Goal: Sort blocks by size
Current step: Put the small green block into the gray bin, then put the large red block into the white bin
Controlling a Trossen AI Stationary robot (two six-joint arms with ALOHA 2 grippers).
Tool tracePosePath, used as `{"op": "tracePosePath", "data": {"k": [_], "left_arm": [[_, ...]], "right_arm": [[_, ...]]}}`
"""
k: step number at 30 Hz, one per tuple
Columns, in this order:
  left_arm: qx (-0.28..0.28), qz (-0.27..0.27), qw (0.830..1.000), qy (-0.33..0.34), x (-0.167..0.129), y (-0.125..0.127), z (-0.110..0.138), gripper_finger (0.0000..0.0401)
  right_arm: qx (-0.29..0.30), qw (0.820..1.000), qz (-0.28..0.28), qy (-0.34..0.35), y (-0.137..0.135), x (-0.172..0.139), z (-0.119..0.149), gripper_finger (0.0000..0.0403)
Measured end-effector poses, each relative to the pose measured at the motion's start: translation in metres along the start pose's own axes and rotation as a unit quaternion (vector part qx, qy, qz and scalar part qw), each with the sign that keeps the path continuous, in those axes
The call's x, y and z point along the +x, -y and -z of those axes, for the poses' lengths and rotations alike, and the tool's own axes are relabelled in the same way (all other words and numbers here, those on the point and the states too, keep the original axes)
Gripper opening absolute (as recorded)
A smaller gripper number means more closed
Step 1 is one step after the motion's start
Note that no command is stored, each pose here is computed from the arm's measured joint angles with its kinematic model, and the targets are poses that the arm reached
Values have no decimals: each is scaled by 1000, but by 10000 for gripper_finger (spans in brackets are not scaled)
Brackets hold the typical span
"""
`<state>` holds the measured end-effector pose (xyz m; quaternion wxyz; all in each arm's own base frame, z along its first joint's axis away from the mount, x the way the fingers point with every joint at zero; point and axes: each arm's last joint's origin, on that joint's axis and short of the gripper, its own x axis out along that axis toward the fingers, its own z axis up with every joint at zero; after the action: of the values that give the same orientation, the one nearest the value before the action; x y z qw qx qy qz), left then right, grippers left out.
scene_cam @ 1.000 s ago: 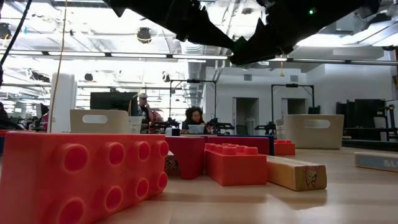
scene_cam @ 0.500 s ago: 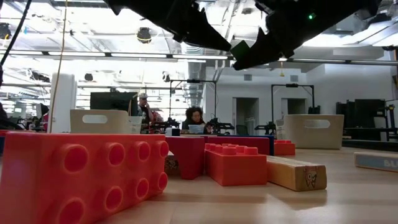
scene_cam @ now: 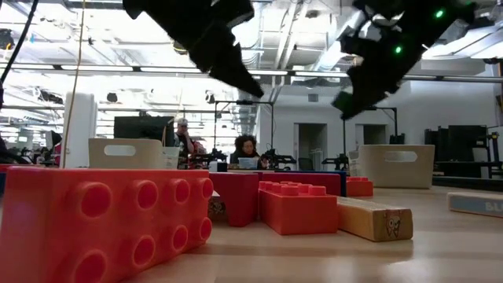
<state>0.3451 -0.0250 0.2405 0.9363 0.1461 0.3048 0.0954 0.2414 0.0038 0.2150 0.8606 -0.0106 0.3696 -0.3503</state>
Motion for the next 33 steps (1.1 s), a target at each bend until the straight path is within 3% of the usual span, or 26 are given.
{"op": "tracePosePath", "data": {"k": [5,12,21,33], "left_arm": [[-10,4,1000,-18,5,7,21,167],[6,-12,1000,-23,0,22,36,167],[3,-17,1000,-15,-2,40,60,167],[-14,-19,1000,4,-21,33,51,167]], "right_arm": [[61,992,86,-67,47,16,1,61],[106,973,146,-144,96,33,6,61],[151,949,88,-261,142,64,22,76],[132,948,71,-279,149,56,18,205]]}}
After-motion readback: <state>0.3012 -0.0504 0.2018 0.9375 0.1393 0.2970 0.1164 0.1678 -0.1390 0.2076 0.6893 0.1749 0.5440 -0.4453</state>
